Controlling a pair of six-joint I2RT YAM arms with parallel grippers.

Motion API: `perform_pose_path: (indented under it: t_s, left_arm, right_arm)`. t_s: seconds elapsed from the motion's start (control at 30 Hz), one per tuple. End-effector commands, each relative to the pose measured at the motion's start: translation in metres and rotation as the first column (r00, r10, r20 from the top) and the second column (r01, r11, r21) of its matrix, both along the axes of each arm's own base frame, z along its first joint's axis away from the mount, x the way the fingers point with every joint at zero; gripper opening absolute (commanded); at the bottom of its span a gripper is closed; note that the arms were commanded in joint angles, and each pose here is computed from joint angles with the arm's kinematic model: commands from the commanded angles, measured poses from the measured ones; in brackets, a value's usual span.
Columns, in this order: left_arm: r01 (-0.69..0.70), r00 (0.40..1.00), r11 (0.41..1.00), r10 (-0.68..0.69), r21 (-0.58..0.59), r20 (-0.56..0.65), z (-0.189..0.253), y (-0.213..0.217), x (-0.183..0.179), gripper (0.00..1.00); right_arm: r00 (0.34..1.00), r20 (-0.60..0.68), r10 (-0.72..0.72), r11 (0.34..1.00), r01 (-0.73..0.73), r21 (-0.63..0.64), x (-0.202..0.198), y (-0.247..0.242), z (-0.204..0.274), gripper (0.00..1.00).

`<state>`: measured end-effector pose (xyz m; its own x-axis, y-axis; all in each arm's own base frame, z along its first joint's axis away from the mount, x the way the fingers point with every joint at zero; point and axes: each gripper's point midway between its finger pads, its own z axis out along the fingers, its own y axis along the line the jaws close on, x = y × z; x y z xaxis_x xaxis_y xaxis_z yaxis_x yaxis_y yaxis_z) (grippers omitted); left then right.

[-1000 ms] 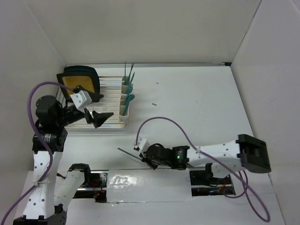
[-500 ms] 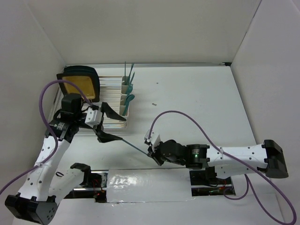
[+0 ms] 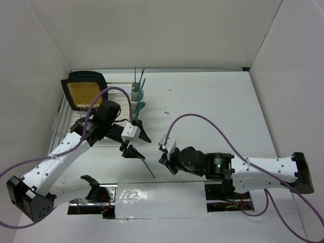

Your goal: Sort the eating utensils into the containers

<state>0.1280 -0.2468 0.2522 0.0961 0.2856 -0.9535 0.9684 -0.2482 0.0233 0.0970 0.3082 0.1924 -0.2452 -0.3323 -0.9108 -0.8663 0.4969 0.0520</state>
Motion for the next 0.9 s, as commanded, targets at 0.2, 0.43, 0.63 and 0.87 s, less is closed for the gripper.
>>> perform_pose_path:
  t_s: [0.2,0.43,0.63,0.87]
  left_arm:
    - [-0.001,0.995,0.994,-0.01,0.11,0.098,-0.014,-0.008,0.006,0.76]
    - [-0.086,0.989,0.981,0.064,0.175,0.131,-0.035,0.002,0.022,0.75]
    - [-0.125,0.98,0.956,0.076,0.264,0.186,-0.068,0.004,0.045,0.73]
    - [-0.126,0.946,0.941,0.019,0.313,0.324,-0.104,0.001,0.075,0.7]
  right_arm:
    - [0.999,0.013,-0.034,0.999,0.034,0.023,0.006,-0.008,0.017,0.0]
    - [0.993,-0.059,-0.105,0.994,0.107,0.025,0.008,-0.017,-0.009,0.07]
    - [0.952,-0.1,-0.288,0.957,0.289,-0.005,0.033,-0.025,-0.026,0.22]
    - [0.858,-0.216,-0.467,0.879,0.477,-0.006,0.055,-0.047,-0.027,0.38]
